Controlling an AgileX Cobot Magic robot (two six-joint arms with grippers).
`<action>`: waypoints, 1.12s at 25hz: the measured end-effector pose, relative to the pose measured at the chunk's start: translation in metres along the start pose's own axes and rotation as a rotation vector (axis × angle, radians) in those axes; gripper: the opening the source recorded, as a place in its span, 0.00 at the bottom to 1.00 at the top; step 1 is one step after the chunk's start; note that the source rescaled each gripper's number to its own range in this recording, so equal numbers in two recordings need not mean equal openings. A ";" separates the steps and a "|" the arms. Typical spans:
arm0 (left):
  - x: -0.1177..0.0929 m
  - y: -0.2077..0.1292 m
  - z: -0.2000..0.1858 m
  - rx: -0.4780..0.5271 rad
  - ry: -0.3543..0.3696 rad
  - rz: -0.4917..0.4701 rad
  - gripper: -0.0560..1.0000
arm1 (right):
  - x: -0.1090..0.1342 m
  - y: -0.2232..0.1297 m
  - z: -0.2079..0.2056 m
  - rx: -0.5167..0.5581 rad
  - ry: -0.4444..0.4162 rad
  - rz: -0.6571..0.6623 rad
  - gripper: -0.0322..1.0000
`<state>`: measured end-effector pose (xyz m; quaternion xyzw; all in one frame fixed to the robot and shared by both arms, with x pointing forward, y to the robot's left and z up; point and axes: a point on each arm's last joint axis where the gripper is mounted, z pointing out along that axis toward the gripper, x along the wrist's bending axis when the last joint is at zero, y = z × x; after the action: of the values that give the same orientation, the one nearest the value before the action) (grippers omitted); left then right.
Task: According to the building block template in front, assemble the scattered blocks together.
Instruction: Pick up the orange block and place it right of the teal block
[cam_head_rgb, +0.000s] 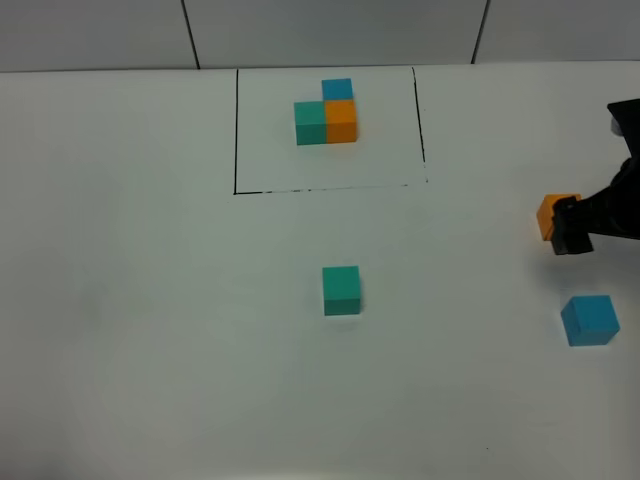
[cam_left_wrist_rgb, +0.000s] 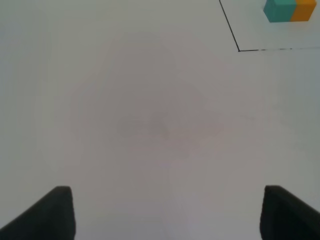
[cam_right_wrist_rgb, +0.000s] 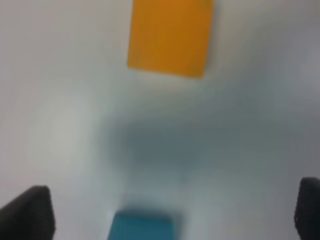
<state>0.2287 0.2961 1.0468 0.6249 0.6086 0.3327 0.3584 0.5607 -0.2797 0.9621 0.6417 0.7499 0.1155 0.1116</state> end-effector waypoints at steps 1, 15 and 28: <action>0.000 0.000 0.000 0.000 0.000 0.000 0.70 | 0.002 0.008 0.004 0.000 0.002 -0.009 0.97; 0.000 0.000 0.000 0.000 0.000 0.000 0.70 | 0.007 0.063 0.049 0.087 0.001 -0.039 0.97; 0.000 0.000 0.000 0.000 0.000 0.000 0.70 | -0.006 0.065 0.059 0.073 -0.088 -0.009 0.97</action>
<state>0.2287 0.2961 1.0468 0.6249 0.6086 0.3327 0.3584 0.6407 -0.2744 0.9268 0.6466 0.7508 0.0595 0.1214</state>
